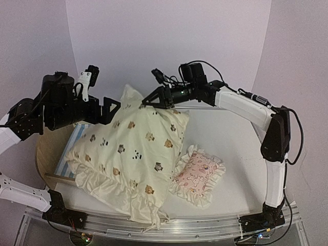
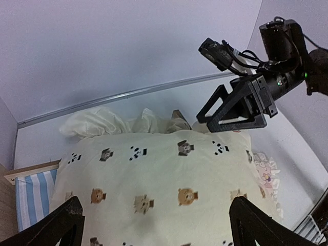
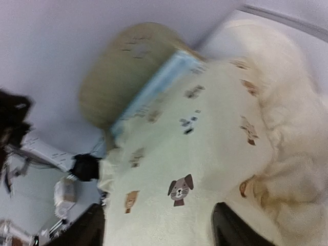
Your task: Set up the pet bed
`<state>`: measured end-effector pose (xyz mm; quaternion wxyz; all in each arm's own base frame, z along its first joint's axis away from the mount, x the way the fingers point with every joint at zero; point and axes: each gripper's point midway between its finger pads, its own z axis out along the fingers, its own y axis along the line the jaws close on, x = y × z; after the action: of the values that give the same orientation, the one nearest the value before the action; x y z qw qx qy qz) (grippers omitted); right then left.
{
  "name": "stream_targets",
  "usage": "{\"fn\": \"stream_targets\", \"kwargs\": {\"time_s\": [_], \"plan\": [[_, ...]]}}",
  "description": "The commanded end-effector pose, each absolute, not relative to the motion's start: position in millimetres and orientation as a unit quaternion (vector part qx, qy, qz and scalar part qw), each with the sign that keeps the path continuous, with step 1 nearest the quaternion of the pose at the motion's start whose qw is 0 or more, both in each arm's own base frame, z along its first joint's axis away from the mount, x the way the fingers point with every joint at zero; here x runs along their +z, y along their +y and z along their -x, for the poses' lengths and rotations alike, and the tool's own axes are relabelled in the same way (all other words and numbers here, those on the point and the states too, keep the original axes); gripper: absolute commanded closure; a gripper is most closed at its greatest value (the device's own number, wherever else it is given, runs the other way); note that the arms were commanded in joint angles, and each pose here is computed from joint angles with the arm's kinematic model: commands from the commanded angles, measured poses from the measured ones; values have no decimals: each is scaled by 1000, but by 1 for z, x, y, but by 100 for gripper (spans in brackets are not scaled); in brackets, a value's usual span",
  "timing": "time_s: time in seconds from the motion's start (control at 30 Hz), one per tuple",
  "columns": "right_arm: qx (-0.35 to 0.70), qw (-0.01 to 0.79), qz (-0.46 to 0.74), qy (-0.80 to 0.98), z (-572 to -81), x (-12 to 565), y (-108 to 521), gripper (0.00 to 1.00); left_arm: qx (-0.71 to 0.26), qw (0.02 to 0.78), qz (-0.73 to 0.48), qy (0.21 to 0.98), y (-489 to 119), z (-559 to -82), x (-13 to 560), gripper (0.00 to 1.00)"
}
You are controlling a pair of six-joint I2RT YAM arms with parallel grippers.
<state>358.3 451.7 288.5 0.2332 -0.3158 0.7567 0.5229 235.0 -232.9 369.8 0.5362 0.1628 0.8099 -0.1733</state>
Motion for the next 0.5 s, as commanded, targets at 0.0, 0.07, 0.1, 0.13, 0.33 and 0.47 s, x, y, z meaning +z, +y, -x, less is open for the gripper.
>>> {"fn": "stream_targets", "kwargs": {"time_s": [0.0,0.07,0.1,0.13,0.33,0.47], "plan": [[280,327,224,874,-419,262,366,2,-124,518,-155,832,-236,-248,349,0],[248,326,177,895,-417,259,346,2,-97,514,-147,840,-236,-256,340,0],[234,325,148,904,-415,258,334,2,-86,513,-141,843,-235,-259,338,0],[217,320,120,915,-412,249,322,2,-80,511,-136,845,-234,-262,336,0],[186,249,-7,950,-352,212,276,2,-114,483,-108,861,-221,-294,329,0],[224,216,-19,950,-307,192,286,2,-117,451,-72,882,-200,-331,312,0]]}}
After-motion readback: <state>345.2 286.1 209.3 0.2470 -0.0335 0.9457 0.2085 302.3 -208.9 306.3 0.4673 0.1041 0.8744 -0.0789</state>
